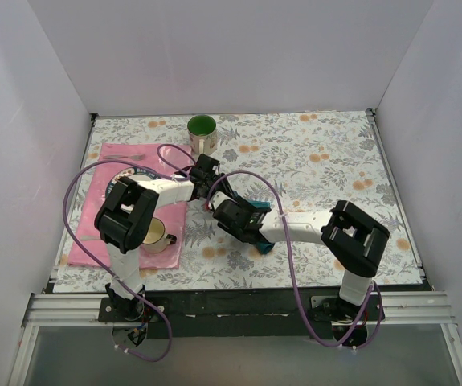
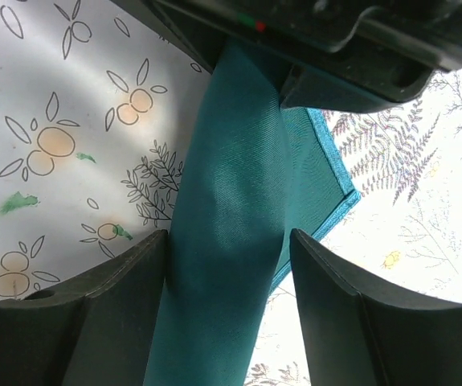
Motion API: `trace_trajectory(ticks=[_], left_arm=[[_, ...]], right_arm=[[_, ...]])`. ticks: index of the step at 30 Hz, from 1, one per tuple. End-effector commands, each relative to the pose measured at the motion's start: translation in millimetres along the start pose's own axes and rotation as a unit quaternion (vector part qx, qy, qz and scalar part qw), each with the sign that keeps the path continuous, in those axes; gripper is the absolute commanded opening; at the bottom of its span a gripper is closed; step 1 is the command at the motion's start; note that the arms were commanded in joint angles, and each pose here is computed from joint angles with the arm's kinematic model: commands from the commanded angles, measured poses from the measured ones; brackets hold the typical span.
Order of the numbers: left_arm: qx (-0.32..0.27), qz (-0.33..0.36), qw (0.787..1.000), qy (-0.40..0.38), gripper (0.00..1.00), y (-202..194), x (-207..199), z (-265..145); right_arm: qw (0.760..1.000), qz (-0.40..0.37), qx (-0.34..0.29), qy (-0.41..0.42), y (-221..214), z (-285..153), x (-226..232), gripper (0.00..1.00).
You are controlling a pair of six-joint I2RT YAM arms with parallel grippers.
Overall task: Fold the napkin, place the utensils inside, and roll it up
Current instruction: Roll the napkin with the utensil
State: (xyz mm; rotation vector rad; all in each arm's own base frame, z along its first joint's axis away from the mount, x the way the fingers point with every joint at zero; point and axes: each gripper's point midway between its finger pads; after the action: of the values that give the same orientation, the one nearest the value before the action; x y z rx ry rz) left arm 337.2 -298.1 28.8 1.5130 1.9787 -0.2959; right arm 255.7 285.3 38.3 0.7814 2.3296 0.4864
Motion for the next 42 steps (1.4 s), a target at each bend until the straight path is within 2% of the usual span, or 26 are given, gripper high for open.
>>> trace_trajectory(ticks=[1,3,5,6,7,9,10,13,19,25,29,36,39,40,42], left_arm=[[0.015,0.0,0.995,0.094,0.35,-12,56,12],[0.015,0.004,0.996,0.092,0.36,-12,55,11],[0.012,0.009,0.996,0.087,0.38,-9,51,9],[0.01,0.013,0.996,0.085,0.42,-8,49,8],[0.009,0.018,0.996,0.083,0.45,-7,48,7],[0.003,0.028,0.997,0.075,0.52,-2,41,3],[-0.001,0.033,0.997,0.074,0.58,1,39,2],[-0.008,0.04,0.997,0.064,0.67,5,30,-5],[-0.012,0.029,0.999,0.045,0.73,-1,23,-18],[-0.008,0.015,0.999,0.029,0.82,-8,19,-19],[-0.002,0.025,0.999,0.029,0.82,-11,8,-7],[0.011,0.011,0.997,0.075,0.79,-23,26,14],[0.0,0.012,0.995,0.095,0.75,-21,30,15],[-0.01,0.014,0.995,0.103,0.72,-18,32,14],[-0.016,0.015,0.993,0.114,0.63,-15,35,13]], right_arm=[[1.0,0.005,0.009,0.006,-3,9,-1,0.67],[1.0,0.023,0.012,0.014,-5,12,-3,0.63],[0.999,0.04,0.013,0.034,-7,14,-1,0.53],[0.998,0.054,0.014,0.04,-7,15,-4,0.5],[0.997,0.062,0.013,0.049,-8,15,-3,0.41],[0.994,0.079,0.011,0.077,-6,16,-1,0.38],[0.992,0.094,0.012,0.089,-6,16,1,0.35],[0.98,0.137,0.009,0.147,-3,16,7,0.33],[0.95,0.204,0.002,0.238,3,14,11,0.29],[0.902,0.275,-0.013,0.332,6,9,13,0.27],[0.865,0.313,-0.022,0.392,6,6,14,0.27],[0.795,0.377,-0.027,0.475,2,2,13,0.26],[0.764,0.406,-0.025,0.5,2,2,11,0.26],[0.749,0.417,-0.022,0.514,3,-1,11,0.26],[0.737,0.429,-0.026,0.522,3,2,9,0.26]])
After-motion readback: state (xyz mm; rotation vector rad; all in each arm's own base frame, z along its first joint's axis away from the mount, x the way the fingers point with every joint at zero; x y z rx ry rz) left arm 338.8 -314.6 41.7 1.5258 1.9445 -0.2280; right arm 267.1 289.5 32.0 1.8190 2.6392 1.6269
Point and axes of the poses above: each gripper's point midway between its finger pads, its own z axis out along the fingers, its own x axis along the line the jaws close on, y = z × x, and after that the axes turned 4 degrees about z, right-handed
